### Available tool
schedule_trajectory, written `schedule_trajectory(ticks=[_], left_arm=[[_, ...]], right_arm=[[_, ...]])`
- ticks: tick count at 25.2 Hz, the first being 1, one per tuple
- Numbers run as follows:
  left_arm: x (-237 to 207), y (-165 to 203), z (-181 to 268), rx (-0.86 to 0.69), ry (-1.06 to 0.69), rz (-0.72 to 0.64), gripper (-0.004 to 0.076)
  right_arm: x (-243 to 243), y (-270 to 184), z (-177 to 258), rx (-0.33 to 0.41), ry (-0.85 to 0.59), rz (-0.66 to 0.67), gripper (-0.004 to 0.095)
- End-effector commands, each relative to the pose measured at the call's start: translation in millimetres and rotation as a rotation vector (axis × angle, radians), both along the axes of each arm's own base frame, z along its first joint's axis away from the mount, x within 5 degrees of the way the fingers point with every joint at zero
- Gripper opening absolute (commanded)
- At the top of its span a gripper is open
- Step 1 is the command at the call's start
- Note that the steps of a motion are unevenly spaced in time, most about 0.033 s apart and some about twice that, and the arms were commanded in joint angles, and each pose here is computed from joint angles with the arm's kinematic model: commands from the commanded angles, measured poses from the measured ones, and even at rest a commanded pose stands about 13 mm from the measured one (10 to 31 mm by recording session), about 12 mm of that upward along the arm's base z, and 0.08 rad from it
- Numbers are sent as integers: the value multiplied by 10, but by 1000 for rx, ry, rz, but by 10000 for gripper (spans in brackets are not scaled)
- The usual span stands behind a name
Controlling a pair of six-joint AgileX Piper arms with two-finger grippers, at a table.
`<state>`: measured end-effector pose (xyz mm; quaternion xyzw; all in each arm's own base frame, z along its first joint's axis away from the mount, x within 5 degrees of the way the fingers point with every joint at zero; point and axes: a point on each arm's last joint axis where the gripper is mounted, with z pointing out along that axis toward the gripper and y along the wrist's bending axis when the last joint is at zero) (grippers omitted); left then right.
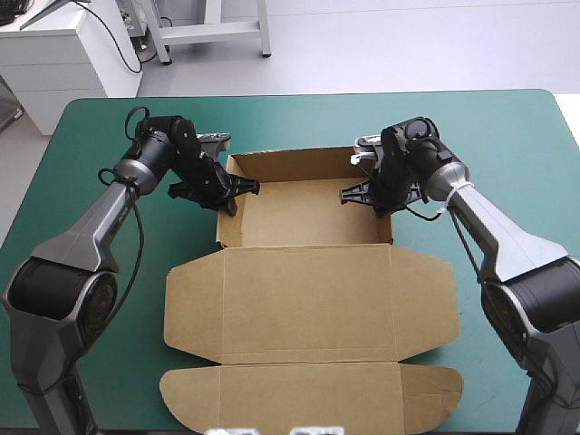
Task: Fold the box
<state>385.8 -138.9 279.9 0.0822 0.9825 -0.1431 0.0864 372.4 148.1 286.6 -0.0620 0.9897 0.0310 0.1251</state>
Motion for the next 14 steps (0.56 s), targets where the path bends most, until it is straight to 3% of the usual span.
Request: schedule_trajectory(ticks=[1, 5, 10, 14], left_arm=[[-122, -52, 237, 59, -45, -72, -8], [-141, -172, 189, 136, -82, -164, -7], [-154, -177, 187, 194, -92, -184, 1], [-154, -179, 187, 192, -91, -184, 136]], right_arm=[[-35, -54, 187, 13, -49, 22, -21], [-40, -56, 176, 9, -43, 26, -11], [-48, -113, 170, -46, -30, 3, -8], [-49, -111, 170, -48, -30, 17, -17]])
